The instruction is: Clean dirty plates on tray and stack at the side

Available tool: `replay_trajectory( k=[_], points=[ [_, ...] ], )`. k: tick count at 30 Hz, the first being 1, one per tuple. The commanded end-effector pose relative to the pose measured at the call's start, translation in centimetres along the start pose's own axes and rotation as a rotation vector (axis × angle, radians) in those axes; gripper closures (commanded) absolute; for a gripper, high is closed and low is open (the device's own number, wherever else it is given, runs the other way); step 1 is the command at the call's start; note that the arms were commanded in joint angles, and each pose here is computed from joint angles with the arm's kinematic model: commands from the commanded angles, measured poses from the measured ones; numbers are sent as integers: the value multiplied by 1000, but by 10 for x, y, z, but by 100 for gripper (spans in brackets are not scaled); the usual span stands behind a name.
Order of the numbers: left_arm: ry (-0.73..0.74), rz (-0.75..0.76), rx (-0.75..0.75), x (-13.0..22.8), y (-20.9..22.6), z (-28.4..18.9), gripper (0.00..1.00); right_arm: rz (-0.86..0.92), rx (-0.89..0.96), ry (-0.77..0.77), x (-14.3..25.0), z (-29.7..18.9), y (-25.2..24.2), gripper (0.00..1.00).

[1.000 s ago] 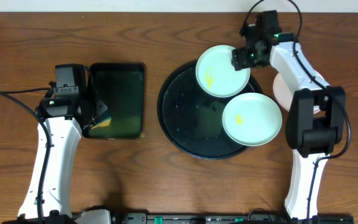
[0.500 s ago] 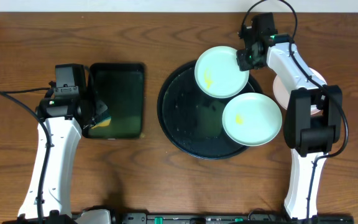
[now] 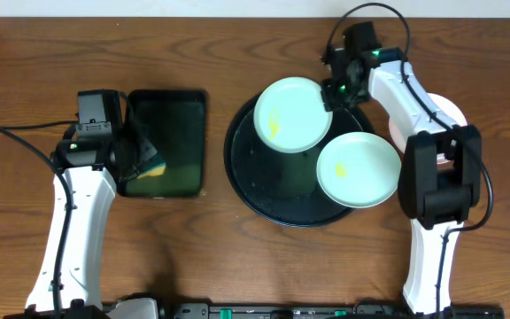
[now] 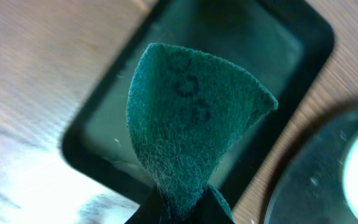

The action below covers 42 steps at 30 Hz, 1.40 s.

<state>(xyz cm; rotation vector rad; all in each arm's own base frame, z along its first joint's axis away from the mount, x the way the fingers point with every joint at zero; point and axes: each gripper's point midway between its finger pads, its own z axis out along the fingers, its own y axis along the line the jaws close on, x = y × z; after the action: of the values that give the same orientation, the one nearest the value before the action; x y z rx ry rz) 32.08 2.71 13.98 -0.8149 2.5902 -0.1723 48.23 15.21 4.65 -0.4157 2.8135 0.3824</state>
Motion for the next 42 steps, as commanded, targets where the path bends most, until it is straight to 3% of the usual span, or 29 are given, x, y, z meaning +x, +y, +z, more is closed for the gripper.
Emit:
replay_trajectory(
  k=[1, 11, 18, 28, 42],
  points=[
    [56, 62, 141, 9, -25, -3, 92, -4, -70, -8, -2, -18, 36, 99],
    [143, 162, 305, 39, -78, -4, 93, -7, 25, 54, 16, 1, 53, 99],
    [46, 96, 102, 14, -53, 28, 93, 1, 48, 94, 29, 6, 48, 99],
    [1, 64, 106, -15, -55, 83, 92, 20, 97, 142, 51, 20, 30, 99],
    [-81, 57, -42, -32, -30, 96, 87, -24, 104, 150, 52, 20, 34, 99]
  ],
)
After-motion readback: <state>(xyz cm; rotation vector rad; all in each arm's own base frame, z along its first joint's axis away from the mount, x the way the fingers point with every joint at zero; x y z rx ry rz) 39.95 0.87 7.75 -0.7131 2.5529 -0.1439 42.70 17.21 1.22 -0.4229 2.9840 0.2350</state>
